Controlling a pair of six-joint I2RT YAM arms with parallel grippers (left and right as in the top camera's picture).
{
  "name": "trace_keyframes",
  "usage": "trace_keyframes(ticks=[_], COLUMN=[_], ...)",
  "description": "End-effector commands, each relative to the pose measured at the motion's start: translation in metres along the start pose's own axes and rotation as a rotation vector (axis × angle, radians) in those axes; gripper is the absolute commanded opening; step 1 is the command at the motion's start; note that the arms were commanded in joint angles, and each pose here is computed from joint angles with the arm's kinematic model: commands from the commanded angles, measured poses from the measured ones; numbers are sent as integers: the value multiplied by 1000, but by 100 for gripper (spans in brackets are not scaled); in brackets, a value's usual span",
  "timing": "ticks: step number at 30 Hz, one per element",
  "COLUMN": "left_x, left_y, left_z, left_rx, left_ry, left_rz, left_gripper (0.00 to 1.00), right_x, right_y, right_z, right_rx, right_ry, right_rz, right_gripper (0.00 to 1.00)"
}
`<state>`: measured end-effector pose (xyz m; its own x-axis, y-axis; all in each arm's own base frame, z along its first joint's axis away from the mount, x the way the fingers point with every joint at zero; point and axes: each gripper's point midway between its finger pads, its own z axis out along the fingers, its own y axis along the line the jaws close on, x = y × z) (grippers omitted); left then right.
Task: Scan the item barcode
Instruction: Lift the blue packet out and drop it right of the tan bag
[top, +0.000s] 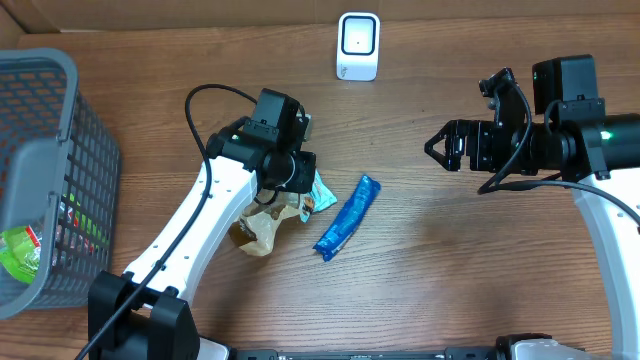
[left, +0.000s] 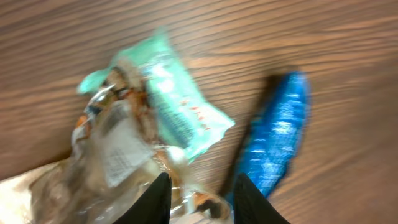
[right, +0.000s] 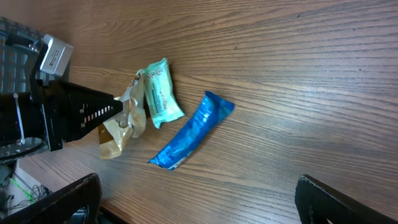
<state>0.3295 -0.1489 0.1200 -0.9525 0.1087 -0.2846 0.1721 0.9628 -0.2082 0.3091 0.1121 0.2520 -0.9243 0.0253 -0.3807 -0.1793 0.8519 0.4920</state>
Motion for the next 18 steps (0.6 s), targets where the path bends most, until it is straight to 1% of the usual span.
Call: trace_keyframes(ticks=[1,3,5,8,10,14,18], left_x=[-20,-34,-48,-64,-68,-60,-30], left_y=[17,21,26,41,56,99,168], left_z=[-25,-50,-82,-138,-175,-240,-282], left_rx=[-118,-162,-207,-271,-300,-350,-466], left_ry=[-93,-153,-222,-330,-394,-491,-550], left_rz=[-50,-50,-58,-113,-185,-340,-550], left_gripper=[26,29,34,49,57,63,73], right_x=[1,1,1,1,1,2,2], right_y=[3,3,3,3,3,3,3], right_z=[1,1,1,1,1,1,1], right_rx=[-12,-12,-11,-12,-12,-11,-11], right_ry=[1,1,0,1,1,7,7], right_rz=[-3,-3,-4,-3,-3,1,0], right_gripper=[100,100,100,100,99,99,99])
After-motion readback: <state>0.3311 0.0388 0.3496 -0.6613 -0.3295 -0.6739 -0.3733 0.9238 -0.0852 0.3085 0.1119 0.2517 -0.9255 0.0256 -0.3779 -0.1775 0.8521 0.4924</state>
